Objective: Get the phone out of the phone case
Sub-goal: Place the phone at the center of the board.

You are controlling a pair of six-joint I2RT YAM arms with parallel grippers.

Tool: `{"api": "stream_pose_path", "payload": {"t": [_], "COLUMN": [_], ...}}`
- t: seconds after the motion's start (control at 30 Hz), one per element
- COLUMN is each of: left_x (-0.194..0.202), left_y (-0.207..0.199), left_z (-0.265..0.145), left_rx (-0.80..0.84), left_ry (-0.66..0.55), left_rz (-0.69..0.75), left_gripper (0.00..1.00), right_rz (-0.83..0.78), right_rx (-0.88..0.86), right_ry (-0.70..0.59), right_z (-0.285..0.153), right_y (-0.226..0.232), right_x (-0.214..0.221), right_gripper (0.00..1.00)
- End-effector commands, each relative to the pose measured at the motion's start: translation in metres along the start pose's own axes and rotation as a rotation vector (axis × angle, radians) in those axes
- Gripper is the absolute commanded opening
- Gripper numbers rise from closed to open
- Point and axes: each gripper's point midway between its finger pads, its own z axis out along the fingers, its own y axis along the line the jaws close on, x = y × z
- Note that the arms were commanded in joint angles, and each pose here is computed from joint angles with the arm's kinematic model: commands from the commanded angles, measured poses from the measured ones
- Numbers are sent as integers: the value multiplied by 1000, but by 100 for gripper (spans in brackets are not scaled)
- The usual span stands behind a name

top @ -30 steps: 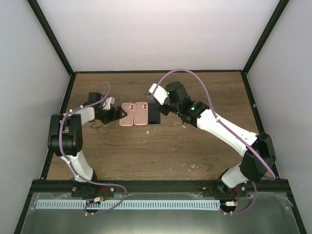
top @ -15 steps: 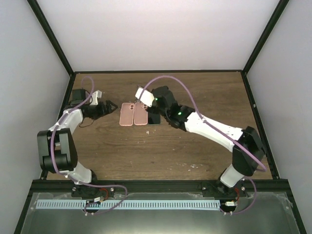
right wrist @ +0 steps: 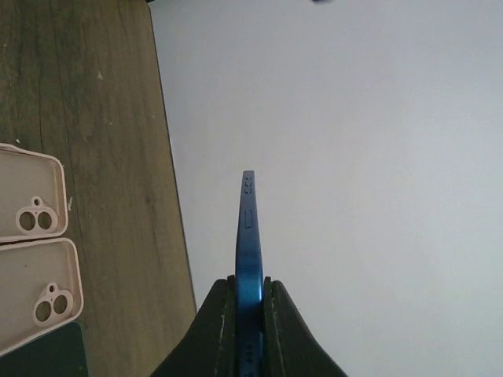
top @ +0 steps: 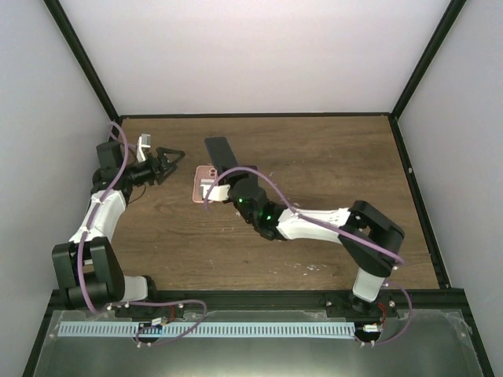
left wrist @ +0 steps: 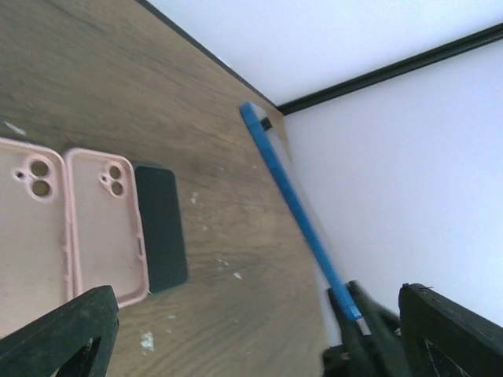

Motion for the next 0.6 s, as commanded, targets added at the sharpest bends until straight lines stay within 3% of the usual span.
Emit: {"api": "stream_pose_path", "payload": {"t": [0.0,0.3,0.57], "left_x": [6,28,33], "left_y": [-29,-35,-34], "left_z": [-1,17,23], "left_rx": [150,172,181], "left_ry": [25,97,124], "left_rz": [-55,-75,-93], "left_gripper": [96,86,46], "right_rz": [-83,-171,-204], "right_rx": [247,345,373], "right_ry": [-63,-131,-151], "right_z": [-14,-22,-23], "right_y": [-38,-19,-12], "right_x": [-30,-70,-82], "right_gripper": [1,1,1]}}
